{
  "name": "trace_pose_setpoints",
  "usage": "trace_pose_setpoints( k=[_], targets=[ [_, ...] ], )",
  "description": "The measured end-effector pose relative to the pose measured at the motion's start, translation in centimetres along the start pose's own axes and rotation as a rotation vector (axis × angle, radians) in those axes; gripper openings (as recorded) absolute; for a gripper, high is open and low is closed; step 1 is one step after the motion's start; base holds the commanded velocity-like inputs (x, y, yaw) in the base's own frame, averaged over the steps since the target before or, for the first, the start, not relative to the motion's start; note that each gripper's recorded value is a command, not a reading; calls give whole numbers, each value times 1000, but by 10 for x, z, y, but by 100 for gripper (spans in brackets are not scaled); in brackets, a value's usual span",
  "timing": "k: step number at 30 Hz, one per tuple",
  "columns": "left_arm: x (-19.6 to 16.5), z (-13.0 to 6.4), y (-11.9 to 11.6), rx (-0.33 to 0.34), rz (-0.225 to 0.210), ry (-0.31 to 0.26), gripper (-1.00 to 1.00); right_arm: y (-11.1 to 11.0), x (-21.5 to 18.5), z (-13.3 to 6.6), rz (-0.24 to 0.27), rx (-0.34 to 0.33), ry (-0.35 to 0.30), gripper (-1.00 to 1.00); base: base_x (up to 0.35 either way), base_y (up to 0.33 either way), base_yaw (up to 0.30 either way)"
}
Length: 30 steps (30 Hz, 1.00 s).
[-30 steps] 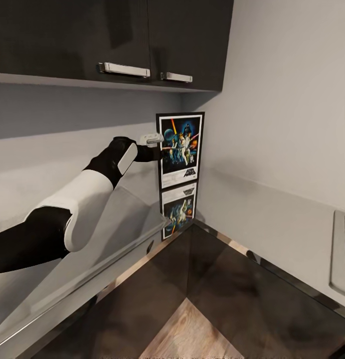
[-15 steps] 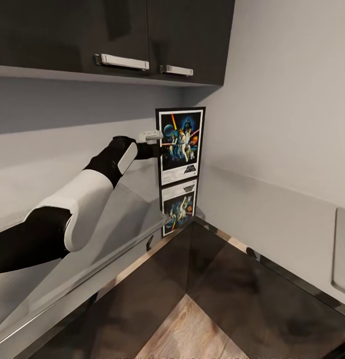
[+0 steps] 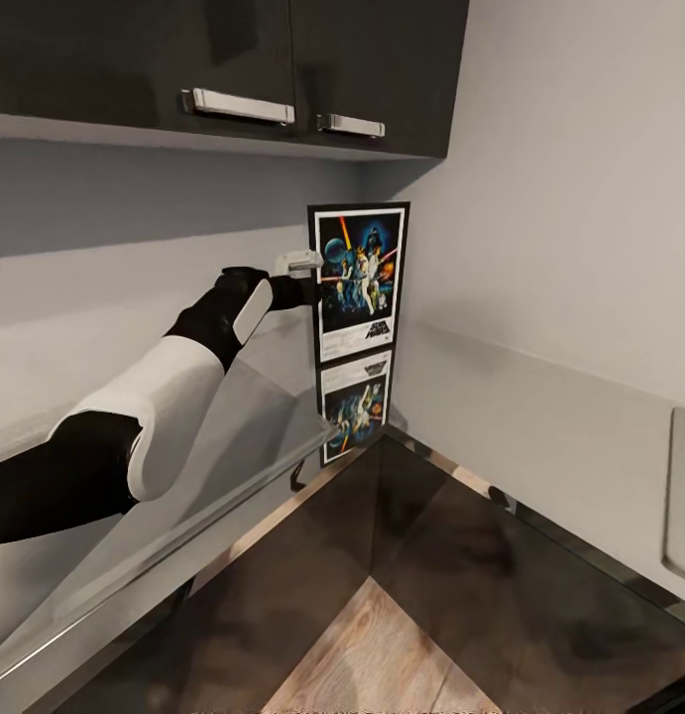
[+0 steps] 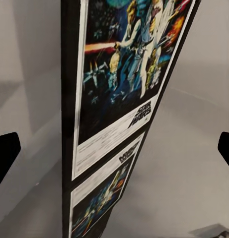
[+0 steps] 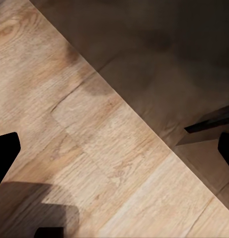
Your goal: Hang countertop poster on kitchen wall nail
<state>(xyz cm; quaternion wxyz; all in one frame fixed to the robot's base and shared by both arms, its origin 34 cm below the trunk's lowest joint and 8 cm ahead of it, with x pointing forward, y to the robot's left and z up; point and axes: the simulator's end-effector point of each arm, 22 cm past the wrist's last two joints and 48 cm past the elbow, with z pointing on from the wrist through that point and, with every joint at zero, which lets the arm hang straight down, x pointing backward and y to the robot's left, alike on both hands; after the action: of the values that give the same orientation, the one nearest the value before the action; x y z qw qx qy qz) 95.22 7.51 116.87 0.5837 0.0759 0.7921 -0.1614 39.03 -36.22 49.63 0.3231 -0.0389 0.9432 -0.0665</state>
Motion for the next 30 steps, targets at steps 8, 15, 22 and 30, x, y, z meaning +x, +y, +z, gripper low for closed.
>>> trace_pose_setpoints(
  k=[8,15,22,30],
  targets=[
    [-60,-24,-18,36,33,-109,100,1,5,0,-1,-2,13,100,0,0,0],
    [-62,-23,-17,40,28,-117,100,1,10,0,-2,-3,24,100,0,0,0],
    [-56,-17,-15,41,22,-109,100,2,15,-1,-4,-4,36,100,2,0,0],
    [-50,-11,-12,41,17,-100,100,2,19,-1,-5,-5,44,100,143,0,0]
  ],
)
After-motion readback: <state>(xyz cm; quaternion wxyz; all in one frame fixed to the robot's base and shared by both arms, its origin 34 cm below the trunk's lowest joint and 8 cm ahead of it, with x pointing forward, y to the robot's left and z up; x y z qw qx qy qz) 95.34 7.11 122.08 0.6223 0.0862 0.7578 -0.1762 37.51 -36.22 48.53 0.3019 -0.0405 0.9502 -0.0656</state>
